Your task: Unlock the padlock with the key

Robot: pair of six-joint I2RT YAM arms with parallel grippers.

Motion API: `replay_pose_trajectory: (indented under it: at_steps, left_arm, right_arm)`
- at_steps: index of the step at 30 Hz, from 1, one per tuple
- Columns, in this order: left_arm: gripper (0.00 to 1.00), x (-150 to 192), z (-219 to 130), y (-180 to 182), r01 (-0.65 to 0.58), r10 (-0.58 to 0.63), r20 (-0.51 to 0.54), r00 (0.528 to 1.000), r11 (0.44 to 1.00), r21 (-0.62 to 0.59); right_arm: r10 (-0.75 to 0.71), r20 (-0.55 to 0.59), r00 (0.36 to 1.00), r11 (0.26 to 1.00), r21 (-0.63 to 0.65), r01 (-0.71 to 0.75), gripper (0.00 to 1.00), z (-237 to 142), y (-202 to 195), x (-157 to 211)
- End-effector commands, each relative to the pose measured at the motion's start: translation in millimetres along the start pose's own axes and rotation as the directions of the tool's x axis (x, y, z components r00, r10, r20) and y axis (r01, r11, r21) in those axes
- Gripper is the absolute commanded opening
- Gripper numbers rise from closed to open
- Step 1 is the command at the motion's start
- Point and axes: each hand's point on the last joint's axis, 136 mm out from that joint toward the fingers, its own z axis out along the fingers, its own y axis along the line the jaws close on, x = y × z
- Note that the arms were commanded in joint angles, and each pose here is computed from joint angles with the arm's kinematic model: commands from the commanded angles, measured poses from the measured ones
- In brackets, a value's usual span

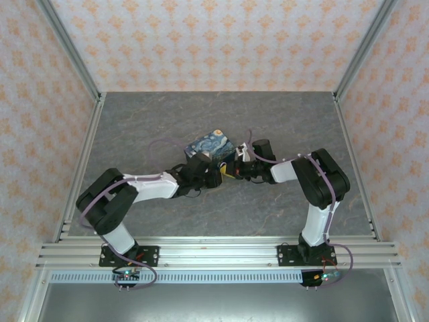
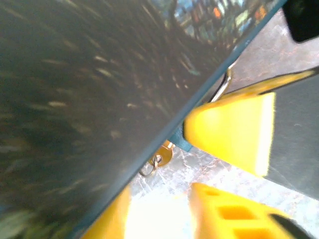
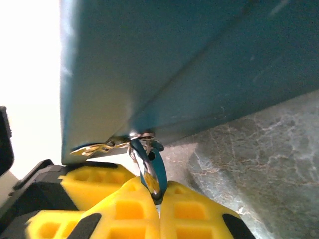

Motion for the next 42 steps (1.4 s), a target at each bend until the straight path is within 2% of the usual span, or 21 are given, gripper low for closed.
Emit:
replay_pose_trajectory:
  at_steps: [1, 4, 7, 9, 12, 17, 21, 29, 35, 42]
  left_arm:
    - [0.47, -34.5, -30.0, -36.9, 0.037, -0.053, 0.093, 0.994, 0.985, 0.166]
    - [0.52, -47.7, -50.8, -51.2, 0.039, -0.065, 0.116, 0.991, 0.976, 0.215]
    - [0.58, -59.3, -66.0, -50.8, 0.050, -0.078, 0.142, 0.987, 0.980, 0.195]
    - [0.62, -66.5, -72.8, -37.5, 0.070, -0.086, 0.158, 0.984, 0.992, 0.108]
    - [0.63, -73.4, -75.9, -14.4, 0.065, -0.058, 0.169, 0.984, 0.997, -0.039]
    - [0.63, -64.7, -62.2, 16.7, 0.053, -0.036, 0.086, 0.996, 0.978, -0.204]
    - [0.63, -48.3, -49.7, 25.2, 0.055, -0.050, 0.027, 0.998, 0.975, -0.217]
    - [0.63, -30.4, -49.7, 48.9, 0.024, -0.040, -0.041, 0.998, 0.945, -0.327]
    - [0.62, -20.6, -52.0, 66.2, -0.109, 0.046, -0.149, 0.988, 0.886, -0.450]
    - [0.59, -13.6, -43.0, 68.8, -0.226, 0.124, -0.235, 0.964, 0.846, -0.484]
  right_arm:
    - [0.006, -0.094, 0.996, 0.995, 0.103, 0.004, 0.00, -3.7, -19.3, 25.1]
    - [-0.010, -0.117, 0.993, 0.991, 0.129, 0.026, 0.00, -5.7, -21.4, 27.6]
    - [-0.015, -0.128, 0.992, 0.989, 0.142, 0.034, 0.00, -6.4, -23.1, 28.2]
    - [-0.013, -0.132, 0.991, 0.989, 0.145, 0.033, 0.00, -6.6, -24.2, 29.4]
    - [-0.015, -0.144, 0.989, 0.988, 0.153, 0.038, 0.00, -7.2, -26.7, 32.0]
    - [-0.013, -0.159, 0.987, 0.984, 0.174, 0.041, 0.00, -8.6, -31.2, 36.0]
    - [-0.009, -0.150, 0.989, 0.985, 0.170, 0.035, 0.00, -9.3, -29.2, 34.9]
    - [-0.011, -0.135, 0.991, 0.987, 0.159, 0.033, 0.00, -8.7, -24.3, 29.9]
    - [-0.026, -0.123, 0.992, 0.988, 0.146, 0.044, 0.00, -10.7, -15.3, 24.1]
    - [-0.031, -0.106, 0.994, 0.988, 0.148, 0.047, 0.00, -16.9, -12.0, 18.2]
